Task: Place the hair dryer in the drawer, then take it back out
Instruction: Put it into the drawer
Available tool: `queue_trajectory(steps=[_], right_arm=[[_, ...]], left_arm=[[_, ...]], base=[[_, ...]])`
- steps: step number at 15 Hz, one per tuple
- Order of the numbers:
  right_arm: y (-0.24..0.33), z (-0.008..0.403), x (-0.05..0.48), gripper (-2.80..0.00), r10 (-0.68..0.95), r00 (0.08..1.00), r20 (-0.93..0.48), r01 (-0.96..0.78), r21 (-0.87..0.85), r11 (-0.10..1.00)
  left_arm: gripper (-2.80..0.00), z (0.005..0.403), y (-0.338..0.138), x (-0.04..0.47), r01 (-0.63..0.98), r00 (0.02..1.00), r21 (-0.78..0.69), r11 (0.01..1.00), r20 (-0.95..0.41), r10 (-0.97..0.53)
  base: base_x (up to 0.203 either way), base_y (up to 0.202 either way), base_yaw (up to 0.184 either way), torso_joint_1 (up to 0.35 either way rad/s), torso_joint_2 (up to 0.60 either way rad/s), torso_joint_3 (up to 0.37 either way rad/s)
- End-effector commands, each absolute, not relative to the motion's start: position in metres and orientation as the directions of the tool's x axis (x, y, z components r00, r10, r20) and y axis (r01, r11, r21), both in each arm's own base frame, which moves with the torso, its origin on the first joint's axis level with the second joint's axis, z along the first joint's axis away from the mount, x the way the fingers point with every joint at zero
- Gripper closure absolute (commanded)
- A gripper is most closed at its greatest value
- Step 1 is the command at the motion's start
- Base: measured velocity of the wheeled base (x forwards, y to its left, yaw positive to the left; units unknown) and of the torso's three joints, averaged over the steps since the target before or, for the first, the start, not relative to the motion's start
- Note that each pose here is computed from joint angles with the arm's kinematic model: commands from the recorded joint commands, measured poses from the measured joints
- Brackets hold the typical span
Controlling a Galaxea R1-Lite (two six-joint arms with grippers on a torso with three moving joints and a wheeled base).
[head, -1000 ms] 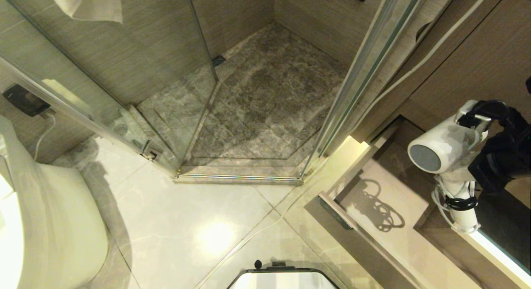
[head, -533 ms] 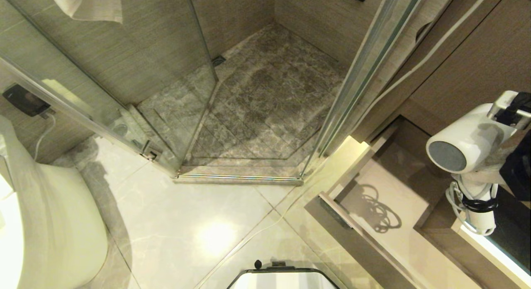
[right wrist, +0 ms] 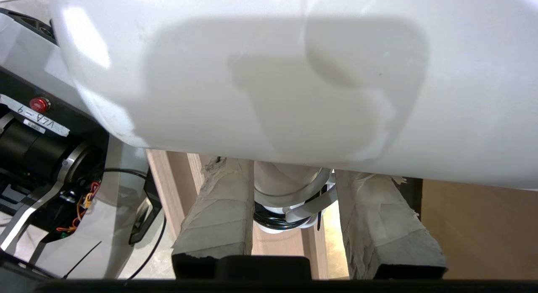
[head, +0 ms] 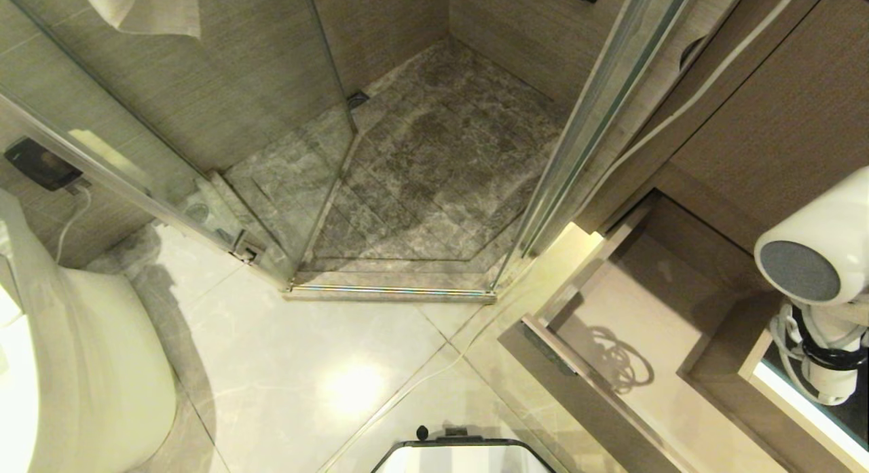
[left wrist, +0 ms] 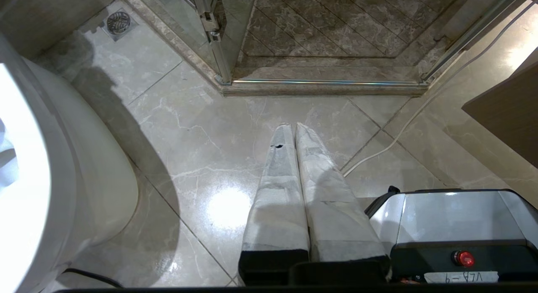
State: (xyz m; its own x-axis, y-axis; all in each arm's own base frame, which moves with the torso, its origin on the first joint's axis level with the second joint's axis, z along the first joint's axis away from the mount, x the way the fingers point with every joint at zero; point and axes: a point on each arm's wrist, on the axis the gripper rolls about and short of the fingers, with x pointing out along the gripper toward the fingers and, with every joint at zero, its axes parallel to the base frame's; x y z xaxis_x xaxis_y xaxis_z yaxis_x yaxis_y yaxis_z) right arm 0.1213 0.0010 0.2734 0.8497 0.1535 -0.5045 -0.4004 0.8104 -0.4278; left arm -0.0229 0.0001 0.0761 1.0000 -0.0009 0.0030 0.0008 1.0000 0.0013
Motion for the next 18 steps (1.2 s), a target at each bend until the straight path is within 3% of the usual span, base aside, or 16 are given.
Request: queue_trajectory(steps=[1,7,13,18], right_arm=[[0.001,0.277,0.103,0.00,0.156,0.871,-0.466,-0.384,-0.448,0.807],[0.002,0.276,0.087,0.00,0.155,0.892,-0.425,-0.354,-0.444,0.823],[0.002,0.276,0.082,0.00,0.156,0.898,-0.412,-0.347,-0.443,0.827],[0.002,0.277,0.084,0.00,0.156,0.896,-0.415,-0.349,-0.442,0.827]], left_arm=[[0.00,0.076,0.000,-0.023,0.000,1.000,0.000,1.000,0.002,0.000],[0.00,0.076,0.000,-0.023,0.001,1.000,0.000,1.000,0.001,-0.001],[0.00,0.076,0.000,-0.023,0.000,1.000,0.001,1.000,0.001,0.000],[0.00,0.076,0.000,-0.023,0.001,1.000,0.000,1.000,0.002,-0.001]], base=[[0.000,0.000,0.000,0.000,0.00,0.000],[0.000,0.000,0.000,0.015,-0.02,-0.004],[0.000,0.000,0.000,0.153,-0.45,-0.166],[0.000,0.000,0.000,0.420,-0.53,-0.218]])
